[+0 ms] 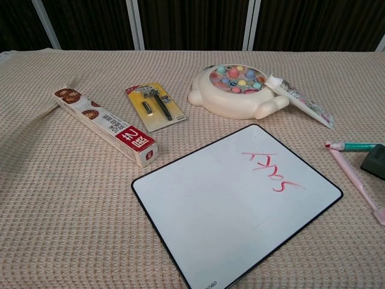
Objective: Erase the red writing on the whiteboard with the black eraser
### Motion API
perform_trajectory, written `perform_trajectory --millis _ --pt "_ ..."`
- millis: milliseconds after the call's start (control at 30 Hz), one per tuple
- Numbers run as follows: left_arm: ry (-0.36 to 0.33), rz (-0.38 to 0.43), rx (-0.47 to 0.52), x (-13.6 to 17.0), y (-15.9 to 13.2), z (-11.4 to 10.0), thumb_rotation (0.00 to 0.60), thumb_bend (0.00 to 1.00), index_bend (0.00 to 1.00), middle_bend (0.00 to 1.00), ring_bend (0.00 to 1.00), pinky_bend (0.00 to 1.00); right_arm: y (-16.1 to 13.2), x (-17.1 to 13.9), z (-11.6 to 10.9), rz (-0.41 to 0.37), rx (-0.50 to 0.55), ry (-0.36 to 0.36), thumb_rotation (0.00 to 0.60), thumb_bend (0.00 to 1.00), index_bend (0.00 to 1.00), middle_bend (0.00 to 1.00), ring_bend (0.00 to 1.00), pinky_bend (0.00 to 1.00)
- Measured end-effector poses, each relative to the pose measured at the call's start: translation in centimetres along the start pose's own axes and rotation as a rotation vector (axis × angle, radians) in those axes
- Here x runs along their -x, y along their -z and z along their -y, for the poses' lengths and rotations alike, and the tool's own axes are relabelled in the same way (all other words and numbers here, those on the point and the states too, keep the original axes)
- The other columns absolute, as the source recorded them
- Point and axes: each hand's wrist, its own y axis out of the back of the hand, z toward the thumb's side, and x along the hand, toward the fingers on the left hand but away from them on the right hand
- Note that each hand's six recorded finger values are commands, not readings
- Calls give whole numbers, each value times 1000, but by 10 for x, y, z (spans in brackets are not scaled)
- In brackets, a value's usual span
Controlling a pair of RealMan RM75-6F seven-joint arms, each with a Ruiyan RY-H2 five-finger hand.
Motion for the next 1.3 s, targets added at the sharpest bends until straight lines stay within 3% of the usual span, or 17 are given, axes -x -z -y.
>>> perform_trajectory --millis 700,1300 --pt "11 -7 3 0 0 2 600 634 189 83 23 33 1 11 0 35 -13 20 600 308 387 412 398 184" --pt "12 -10 1 0 1 2 600 634 189 83 24 40 0 12 5 37 -26 -8 600 366 415 435 418 206"
